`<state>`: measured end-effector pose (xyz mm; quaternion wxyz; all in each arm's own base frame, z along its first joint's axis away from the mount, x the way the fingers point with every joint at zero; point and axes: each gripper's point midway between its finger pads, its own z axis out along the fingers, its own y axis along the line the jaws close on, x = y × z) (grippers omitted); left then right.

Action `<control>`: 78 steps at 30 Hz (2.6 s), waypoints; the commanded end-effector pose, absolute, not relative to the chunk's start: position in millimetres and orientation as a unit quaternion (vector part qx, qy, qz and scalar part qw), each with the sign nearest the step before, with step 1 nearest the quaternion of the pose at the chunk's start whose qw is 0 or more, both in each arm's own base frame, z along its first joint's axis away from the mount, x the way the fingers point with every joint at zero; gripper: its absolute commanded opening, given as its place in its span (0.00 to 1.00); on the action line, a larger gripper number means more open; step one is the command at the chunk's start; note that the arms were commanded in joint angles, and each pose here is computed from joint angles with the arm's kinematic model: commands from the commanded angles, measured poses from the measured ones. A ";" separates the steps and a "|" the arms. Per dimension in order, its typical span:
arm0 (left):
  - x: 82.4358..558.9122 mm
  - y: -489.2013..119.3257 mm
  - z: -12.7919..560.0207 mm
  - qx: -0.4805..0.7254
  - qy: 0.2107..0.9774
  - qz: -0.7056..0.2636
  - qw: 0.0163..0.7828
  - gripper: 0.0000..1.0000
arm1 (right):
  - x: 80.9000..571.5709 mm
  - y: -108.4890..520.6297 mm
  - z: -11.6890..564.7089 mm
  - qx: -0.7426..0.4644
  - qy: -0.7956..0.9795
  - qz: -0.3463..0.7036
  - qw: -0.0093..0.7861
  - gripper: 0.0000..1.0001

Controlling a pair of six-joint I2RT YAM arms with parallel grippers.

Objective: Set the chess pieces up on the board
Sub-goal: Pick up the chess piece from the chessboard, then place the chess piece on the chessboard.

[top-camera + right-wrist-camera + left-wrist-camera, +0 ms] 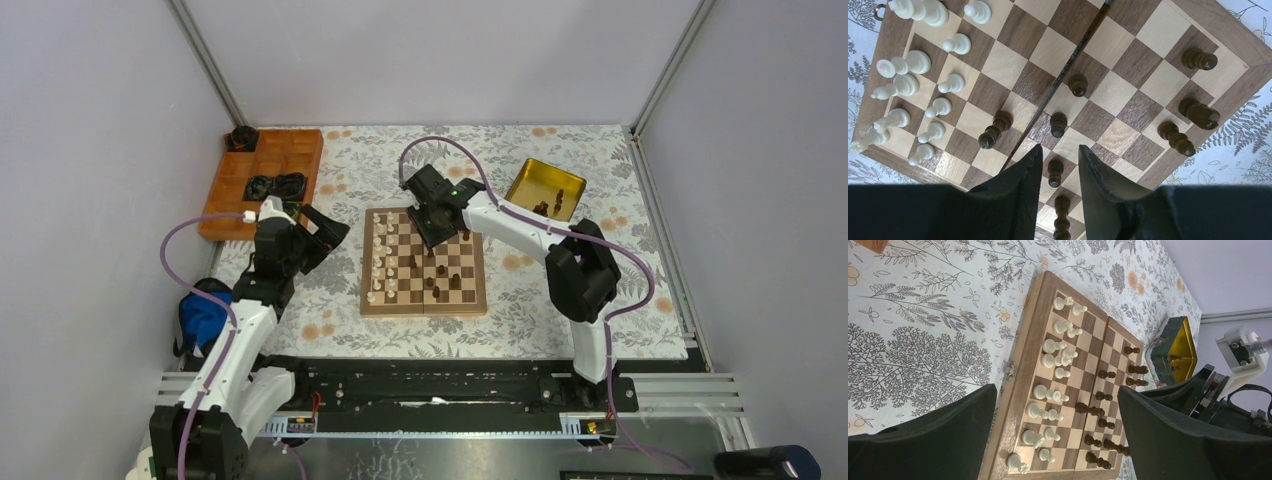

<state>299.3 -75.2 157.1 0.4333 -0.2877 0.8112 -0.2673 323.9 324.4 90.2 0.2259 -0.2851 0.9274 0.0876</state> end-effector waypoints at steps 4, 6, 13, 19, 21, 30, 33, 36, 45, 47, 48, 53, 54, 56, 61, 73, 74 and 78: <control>295.9 -68.6 151.6 -0.289 0.813 -0.254 0.437 0.99 | 321.1 335.5 75.4 -0.293 0.927 0.097 0.214 0.40; 296.4 -68.1 152.2 -0.290 0.812 -0.253 0.438 0.99 | 321.7 336.5 72.6 -0.294 0.927 0.098 0.211 0.40; 295.7 -66.7 149.5 -0.291 0.814 -0.249 0.438 0.99 | 323.4 337.5 64.1 -0.296 0.928 0.094 0.206 0.40; 296.7 -66.1 147.7 -0.291 0.814 -0.247 0.438 0.99 | 325.0 339.5 59.3 -0.296 0.928 0.094 0.205 0.40; 296.6 -65.9 147.2 -0.291 0.814 -0.246 0.438 0.99 | 326.4 340.0 58.1 -0.296 0.928 0.093 0.206 0.40; 297.6 -64.7 146.8 -0.288 0.815 -0.243 0.439 0.99 | 329.6 341.7 55.6 -0.295 0.929 0.089 0.206 0.33; 297.4 -64.8 146.3 -0.288 0.816 -0.243 0.439 0.99 | 331.2 341.6 57.4 -0.293 0.929 0.087 0.210 0.26; 297.3 -64.9 146.0 -0.288 0.816 -0.243 0.439 0.99 | 333.3 341.2 61.1 -0.292 0.928 0.085 0.217 0.20; 297.0 -64.1 149.7 -0.284 0.816 -0.241 0.442 0.99 | 338.3 338.1 85.1 -0.286 0.924 0.081 0.242 0.08; 297.2 -64.1 150.7 -0.284 0.815 -0.242 0.443 0.99 | 339.2 336.0 91.0 -0.284 0.923 0.077 0.247 0.08; 297.0 -64.2 150.3 -0.283 0.815 -0.242 0.443 0.99 | 339.6 334.8 94.0 -0.283 0.923 0.075 0.250 0.08; 296.6 -64.4 150.8 -0.283 0.816 -0.242 0.443 0.99 | 346.2 323.4 103.3 -0.266 0.925 0.064 0.263 0.08; 296.6 -64.6 151.2 -0.283 0.815 -0.243 0.443 0.99 | 348.6 319.6 104.4 -0.261 0.926 0.061 0.265 0.08; 296.6 -64.7 151.0 -0.283 0.816 -0.243 0.442 0.99 | 354.4 311.9 105.5 -0.250 0.929 0.056 0.269 0.08; 296.4 -64.9 151.5 -0.282 0.816 -0.244 0.443 0.99 | 370.2 296.4 104.6 -0.222 0.935 0.047 0.274 0.08; 298.9 -65.5 154.0 -0.281 0.816 -0.245 0.443 0.99 | 394.3 281.1 88.8 -0.183 0.947 0.034 0.263 0.08; 299.2 -65.3 154.6 -0.281 0.815 -0.245 0.444 0.99 | 395.0 280.4 86.4 -0.182 0.948 0.032 0.261 0.08; 299.7 -65.2 155.1 -0.280 0.816 -0.244 0.444 0.99 | 396.9 278.5 79.6 -0.178 0.950 0.031 0.253 0.08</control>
